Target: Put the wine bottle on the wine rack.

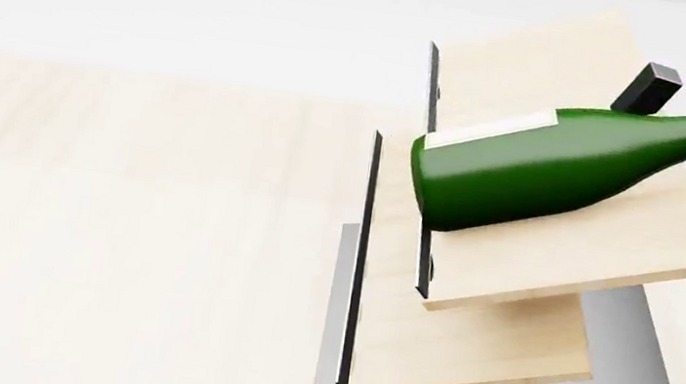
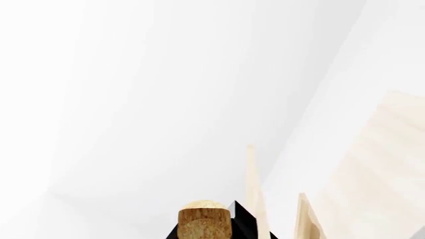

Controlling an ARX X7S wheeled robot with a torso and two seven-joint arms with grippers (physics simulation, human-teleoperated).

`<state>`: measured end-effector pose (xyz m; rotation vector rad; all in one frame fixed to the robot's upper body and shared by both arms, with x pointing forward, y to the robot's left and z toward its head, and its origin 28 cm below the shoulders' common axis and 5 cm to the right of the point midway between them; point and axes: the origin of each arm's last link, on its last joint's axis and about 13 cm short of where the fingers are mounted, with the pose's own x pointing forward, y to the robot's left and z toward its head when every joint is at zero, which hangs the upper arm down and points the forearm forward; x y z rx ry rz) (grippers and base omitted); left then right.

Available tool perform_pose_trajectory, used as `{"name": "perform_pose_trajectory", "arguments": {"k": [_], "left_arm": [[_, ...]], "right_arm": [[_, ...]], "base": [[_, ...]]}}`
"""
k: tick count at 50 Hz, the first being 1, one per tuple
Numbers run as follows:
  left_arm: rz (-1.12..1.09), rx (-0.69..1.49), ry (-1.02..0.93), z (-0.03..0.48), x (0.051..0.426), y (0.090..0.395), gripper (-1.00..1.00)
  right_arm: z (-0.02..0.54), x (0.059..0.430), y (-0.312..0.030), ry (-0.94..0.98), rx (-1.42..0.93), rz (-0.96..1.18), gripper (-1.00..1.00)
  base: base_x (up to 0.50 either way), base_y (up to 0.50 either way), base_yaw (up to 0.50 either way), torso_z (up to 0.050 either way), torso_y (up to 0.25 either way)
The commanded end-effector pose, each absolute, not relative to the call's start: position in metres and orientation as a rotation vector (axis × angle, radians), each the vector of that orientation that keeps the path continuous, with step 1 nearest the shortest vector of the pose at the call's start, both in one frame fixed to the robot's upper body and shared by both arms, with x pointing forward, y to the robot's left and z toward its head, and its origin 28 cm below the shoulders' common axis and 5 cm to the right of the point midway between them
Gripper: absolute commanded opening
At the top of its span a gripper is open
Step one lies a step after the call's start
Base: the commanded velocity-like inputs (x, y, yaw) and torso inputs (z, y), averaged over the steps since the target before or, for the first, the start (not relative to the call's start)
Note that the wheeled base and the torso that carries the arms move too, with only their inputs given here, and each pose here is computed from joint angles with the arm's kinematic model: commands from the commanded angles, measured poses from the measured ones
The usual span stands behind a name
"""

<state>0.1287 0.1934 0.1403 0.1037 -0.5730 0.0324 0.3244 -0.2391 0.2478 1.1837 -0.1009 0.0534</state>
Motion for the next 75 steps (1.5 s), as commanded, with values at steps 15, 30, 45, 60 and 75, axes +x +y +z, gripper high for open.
{"name": "perform_pose_trajectory", "arguments": {"k": [15, 30, 45, 60, 75], "left_arm": [[0.029, 0.104, -0.573, 0.14, 0.128, 0.193, 1.0], [0.028, 0.105, -0.572, 0.14, 0.129, 0.193, 1.0], [0.028, 0.105, -0.572, 0.139, 0.129, 0.193, 1.0], [0.029, 0.103, -0.574, 0.14, 0.128, 0.193, 1.0], [0.028, 0.107, -0.575, 0.141, 0.129, 0.193, 1.0]], "right_arm": [[0.25, 0.324, -0.24, -0.102, 1.155, 0.055, 1.0], [0.257, 0.314, -0.247, -0.148, 1.166, 0.058, 1.0], [0.263, 0.297, -0.263, -0.221, 1.213, 0.028, 1.0], [0.265, 0.286, -0.271, -0.269, 1.243, -0.012, 1.0], [0.279, 0.273, -0.266, -0.342, 1.071, -0.095, 1.0]], "base": [[0.0, 0.0, 0.0, 0.0, 0.0], [0.0, 0.0, 0.0, 0.0, 0.0], [0.0, 0.0, 0.0, 0.0, 0.0], [0.0, 0.0, 0.0, 0.0, 0.0], [0.0, 0.0, 0.0, 0.0, 0.0]]}}
